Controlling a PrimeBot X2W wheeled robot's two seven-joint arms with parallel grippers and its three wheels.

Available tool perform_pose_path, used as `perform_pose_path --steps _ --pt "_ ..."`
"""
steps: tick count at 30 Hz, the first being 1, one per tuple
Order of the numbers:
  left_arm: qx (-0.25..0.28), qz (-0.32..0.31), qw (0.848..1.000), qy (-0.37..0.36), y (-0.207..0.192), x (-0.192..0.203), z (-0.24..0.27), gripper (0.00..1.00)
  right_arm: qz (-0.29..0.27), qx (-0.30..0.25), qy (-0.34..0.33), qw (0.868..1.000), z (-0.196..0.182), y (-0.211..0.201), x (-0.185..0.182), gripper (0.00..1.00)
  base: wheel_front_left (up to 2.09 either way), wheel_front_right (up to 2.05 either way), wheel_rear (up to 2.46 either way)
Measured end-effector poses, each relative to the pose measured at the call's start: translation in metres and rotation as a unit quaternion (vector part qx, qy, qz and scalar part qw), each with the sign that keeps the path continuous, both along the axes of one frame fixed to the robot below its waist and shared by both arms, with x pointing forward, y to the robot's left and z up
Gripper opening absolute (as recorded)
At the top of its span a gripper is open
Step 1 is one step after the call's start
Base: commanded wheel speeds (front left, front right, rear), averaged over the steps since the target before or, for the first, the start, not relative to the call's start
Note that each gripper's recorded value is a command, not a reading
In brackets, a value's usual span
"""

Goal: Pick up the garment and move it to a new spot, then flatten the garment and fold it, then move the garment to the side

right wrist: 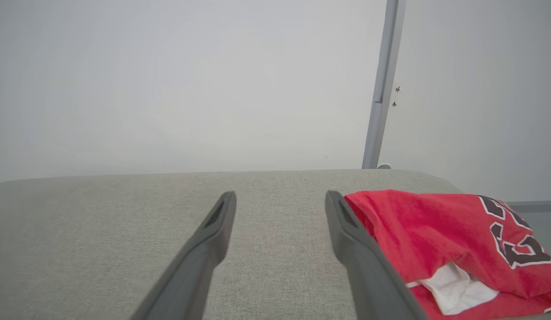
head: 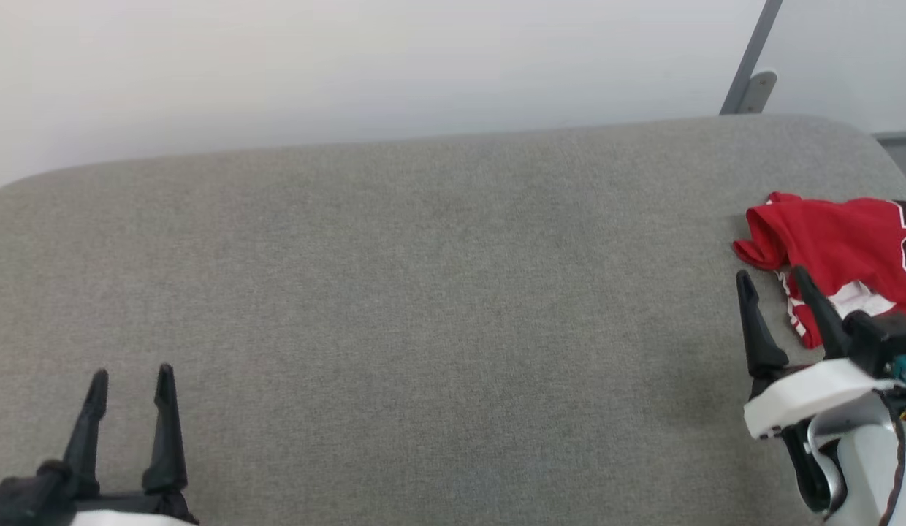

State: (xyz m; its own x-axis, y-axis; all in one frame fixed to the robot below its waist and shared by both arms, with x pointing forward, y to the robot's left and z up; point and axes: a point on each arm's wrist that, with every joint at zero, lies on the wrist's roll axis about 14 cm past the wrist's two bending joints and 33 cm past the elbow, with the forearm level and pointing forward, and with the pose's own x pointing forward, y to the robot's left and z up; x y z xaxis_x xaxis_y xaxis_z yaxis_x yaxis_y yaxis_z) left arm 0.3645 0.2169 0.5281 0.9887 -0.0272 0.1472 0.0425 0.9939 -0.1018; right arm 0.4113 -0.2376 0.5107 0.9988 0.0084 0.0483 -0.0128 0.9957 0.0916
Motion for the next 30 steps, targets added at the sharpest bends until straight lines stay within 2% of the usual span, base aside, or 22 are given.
perform_pose_path --steps 14,30 --pt "-0.011 0.019 1.0 0.014 0.009 -0.036 -0.008 1.0 -0.002 0.002 -0.024 1.0 0.006 0.011 -0.033 1.0 0.0 0.0 0.0" --pt "-0.021 0.025 0.999 0.018 0.008 -0.044 -0.012 1.0 -0.007 0.016 -0.021 1.0 0.0 0.018 -0.049 1.0 0.0 0.0 0.0"
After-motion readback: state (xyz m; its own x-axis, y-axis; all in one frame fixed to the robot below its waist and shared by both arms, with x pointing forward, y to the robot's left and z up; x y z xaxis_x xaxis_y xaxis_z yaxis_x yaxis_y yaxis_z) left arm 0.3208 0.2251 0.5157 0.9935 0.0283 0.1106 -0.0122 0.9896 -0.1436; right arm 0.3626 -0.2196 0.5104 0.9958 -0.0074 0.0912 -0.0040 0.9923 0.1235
